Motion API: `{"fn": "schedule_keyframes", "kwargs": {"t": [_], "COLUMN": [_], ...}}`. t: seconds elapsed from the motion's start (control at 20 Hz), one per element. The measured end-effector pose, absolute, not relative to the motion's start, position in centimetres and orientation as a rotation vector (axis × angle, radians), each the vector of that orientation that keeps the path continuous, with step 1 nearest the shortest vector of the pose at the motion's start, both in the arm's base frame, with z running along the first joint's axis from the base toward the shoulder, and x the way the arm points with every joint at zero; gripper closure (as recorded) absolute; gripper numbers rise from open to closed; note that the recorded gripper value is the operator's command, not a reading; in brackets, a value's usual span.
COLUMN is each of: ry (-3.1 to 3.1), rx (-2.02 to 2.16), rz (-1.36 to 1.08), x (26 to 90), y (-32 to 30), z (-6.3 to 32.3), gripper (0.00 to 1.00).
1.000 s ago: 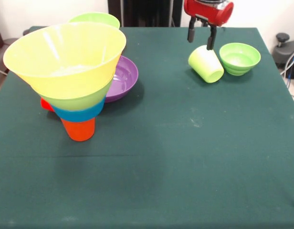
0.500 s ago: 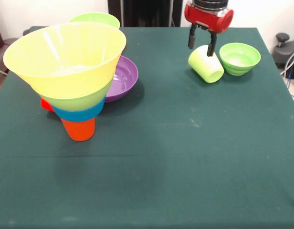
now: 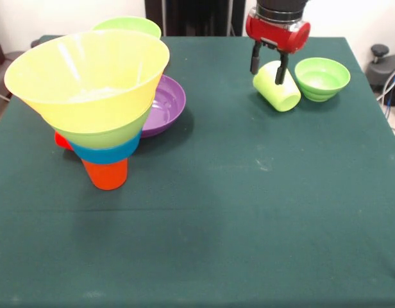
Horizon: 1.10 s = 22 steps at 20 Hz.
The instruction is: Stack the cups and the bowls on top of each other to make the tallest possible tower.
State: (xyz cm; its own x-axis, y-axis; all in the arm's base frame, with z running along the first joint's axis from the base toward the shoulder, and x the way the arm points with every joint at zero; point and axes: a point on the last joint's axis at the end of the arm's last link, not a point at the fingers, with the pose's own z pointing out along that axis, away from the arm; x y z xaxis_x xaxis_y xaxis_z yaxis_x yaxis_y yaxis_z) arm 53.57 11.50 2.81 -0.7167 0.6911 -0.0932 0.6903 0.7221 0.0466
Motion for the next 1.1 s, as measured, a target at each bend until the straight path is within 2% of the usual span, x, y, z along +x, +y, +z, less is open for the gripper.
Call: {"fn": "schedule_keyframes", "kwargs": {"t": [0.6,1.1], "ry": [2.811,2.857], "rx": [1.151,1.170], "rz": [0.025,0.035], "x": [52.2,48.5], "y": [11.3,12.2], "z": [2.2,2.7], "gripper": [0.00,0.00]}}
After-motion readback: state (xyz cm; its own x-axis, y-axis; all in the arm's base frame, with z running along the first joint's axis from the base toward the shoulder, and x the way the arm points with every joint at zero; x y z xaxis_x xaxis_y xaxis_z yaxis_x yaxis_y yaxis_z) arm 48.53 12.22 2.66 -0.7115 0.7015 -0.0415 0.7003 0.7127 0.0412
